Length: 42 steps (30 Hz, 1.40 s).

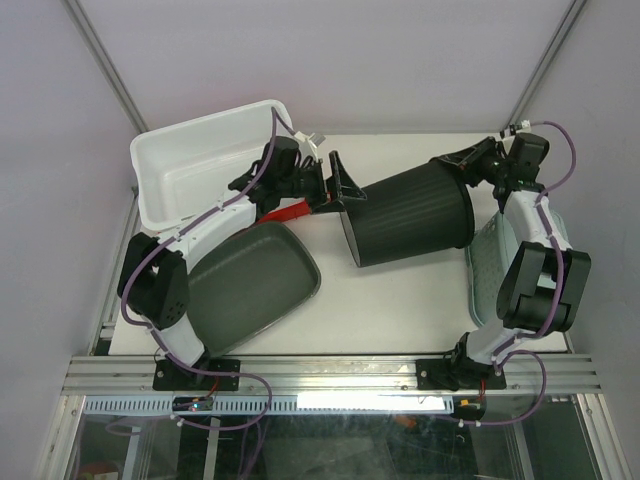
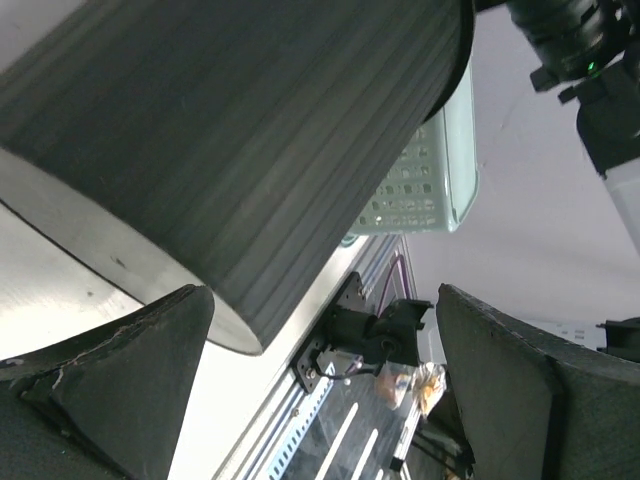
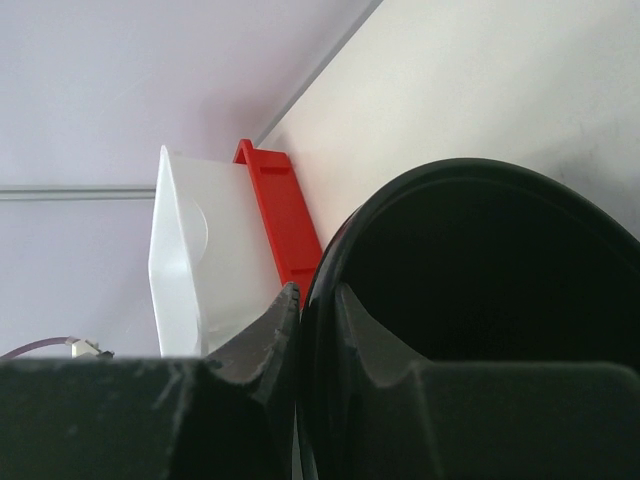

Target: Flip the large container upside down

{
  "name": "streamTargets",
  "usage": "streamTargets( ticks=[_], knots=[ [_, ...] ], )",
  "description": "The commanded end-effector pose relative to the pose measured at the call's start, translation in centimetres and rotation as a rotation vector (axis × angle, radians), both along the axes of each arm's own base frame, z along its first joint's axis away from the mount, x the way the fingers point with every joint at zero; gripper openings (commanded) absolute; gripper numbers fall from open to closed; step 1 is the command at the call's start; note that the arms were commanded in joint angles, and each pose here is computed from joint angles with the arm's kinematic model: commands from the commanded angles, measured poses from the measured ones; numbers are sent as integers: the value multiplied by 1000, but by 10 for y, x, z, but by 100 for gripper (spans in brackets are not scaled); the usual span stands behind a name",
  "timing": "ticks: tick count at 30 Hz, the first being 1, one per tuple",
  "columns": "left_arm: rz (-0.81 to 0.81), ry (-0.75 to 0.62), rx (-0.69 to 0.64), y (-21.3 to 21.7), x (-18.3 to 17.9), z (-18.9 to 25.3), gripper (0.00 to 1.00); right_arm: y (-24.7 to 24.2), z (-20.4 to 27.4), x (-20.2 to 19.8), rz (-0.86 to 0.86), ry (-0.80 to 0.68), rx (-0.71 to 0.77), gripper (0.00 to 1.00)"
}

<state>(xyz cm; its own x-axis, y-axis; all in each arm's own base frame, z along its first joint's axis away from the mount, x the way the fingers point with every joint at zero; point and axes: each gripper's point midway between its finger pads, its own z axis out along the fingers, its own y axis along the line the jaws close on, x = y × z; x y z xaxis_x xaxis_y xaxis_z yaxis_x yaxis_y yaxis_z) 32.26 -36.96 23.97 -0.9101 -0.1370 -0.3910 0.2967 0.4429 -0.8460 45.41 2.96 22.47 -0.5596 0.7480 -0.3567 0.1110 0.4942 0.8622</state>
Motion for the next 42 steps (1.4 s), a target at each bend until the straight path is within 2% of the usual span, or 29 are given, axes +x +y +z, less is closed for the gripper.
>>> streamTargets(
  ticks=[1, 8, 12, 15, 18, 20, 28, 34, 39, 42],
  knots=[
    [52, -116, -70, 13, 28, 42, 99, 36, 6, -2, 69, -33, 21, 0],
    [101, -143, -53, 34, 45, 47, 99, 65, 4, 1, 144, -31, 3, 0],
    [89, -151, -42, 37, 46, 48, 99, 57, 0, -1, 151, 0, -88, 32],
    [87, -164, -29, 39, 46, 51, 99, 49, 3, -3, 151, -1, -147, 51],
    [96, -194, -27, 42, 45, 63, 99, 41, 7, -5, 160, -4, -220, 63],
    [97, -201, -19, 44, 42, 69, 99, 37, 11, -7, 176, -9, -260, 65],
    [152, -186, 119, 78, 13, 66, 99, 27, 19, -37, 294, 6, -459, 64],
    [114, -42, 118, 83, -22, 33, 99, 18, 7, -66, 315, 62, -536, 51],
    [80, 2, 80, 69, -31, 19, 99, 20, 2, -69, 306, 53, -508, 36],
    [36, 14, 58, 50, -37, 17, 99, 22, 1, -69, 309, 53, -496, 35]
  ],
)
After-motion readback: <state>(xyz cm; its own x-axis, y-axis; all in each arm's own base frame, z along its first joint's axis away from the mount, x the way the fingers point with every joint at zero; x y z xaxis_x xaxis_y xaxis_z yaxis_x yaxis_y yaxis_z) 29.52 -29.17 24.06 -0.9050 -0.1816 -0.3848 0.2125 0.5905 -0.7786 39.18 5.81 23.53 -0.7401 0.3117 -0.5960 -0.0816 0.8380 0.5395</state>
